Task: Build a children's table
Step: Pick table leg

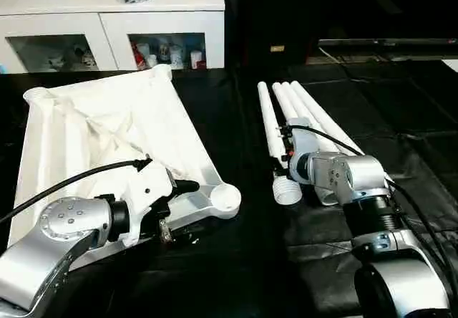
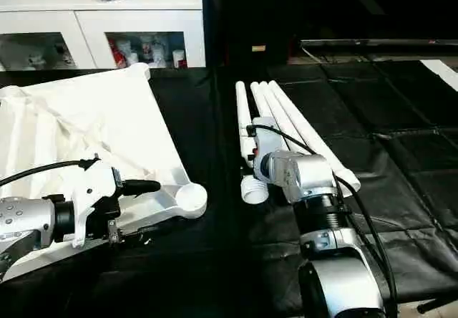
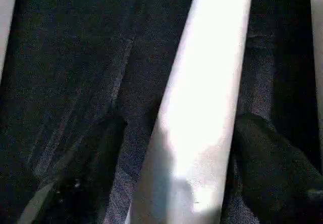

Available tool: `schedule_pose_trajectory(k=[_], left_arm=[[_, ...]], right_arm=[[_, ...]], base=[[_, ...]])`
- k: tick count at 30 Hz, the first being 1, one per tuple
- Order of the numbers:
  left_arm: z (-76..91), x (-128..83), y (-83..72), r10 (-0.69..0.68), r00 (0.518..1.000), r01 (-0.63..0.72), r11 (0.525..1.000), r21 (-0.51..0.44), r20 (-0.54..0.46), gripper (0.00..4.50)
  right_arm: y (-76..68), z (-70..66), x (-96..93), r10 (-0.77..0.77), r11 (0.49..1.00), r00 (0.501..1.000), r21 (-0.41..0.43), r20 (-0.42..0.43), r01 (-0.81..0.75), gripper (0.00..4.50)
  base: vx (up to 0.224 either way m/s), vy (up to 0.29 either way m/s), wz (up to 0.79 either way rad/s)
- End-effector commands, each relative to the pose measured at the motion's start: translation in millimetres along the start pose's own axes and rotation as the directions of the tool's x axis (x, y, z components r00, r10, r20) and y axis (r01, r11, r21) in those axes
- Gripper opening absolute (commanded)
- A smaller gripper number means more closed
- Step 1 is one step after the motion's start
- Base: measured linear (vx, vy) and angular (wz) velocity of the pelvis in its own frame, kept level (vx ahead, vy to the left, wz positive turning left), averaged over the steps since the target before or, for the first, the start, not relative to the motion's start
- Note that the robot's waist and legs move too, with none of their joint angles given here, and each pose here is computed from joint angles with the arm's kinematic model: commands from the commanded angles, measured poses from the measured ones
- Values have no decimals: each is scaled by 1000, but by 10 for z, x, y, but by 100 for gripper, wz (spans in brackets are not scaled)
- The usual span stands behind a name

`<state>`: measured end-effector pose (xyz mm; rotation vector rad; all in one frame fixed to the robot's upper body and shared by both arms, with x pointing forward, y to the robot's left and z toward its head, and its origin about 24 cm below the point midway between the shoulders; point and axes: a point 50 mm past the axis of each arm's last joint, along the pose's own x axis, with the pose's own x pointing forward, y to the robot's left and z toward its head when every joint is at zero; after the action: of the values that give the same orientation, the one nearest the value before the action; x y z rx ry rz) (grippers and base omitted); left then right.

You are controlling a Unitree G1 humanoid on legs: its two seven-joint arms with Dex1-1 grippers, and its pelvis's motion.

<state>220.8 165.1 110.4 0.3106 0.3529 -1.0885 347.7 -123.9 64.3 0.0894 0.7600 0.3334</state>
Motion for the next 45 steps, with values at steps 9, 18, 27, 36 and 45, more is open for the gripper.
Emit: schedule_pose_trajectory(k=[9,18,27,36,45], left_arm=[[0,3,9,3,1000,-3,1000,12,-13,450],[-10,5,23,9,1000,-9,1000,9,-12,450],[46,61,148,125,991,-124,992,-17,48,450],[348,187,452,380,893,-332,918,-217,242,450],[794,358,690,556,705,-229,766,-601,440,450]], right_arm=[[-30,39,9,0,998,1000,55,14,-1,256],[-41,42,16,3,997,1000,75,24,-5,195],[-54,245,-77,54,983,975,159,217,-89,186],[-37,399,-329,275,897,843,192,463,-398,186],[128,482,-681,548,696,571,46,612,-716,186]], base=[[0,0,0],[0,0,0],[0,0,0],[0,0,0],[0,0,0]])
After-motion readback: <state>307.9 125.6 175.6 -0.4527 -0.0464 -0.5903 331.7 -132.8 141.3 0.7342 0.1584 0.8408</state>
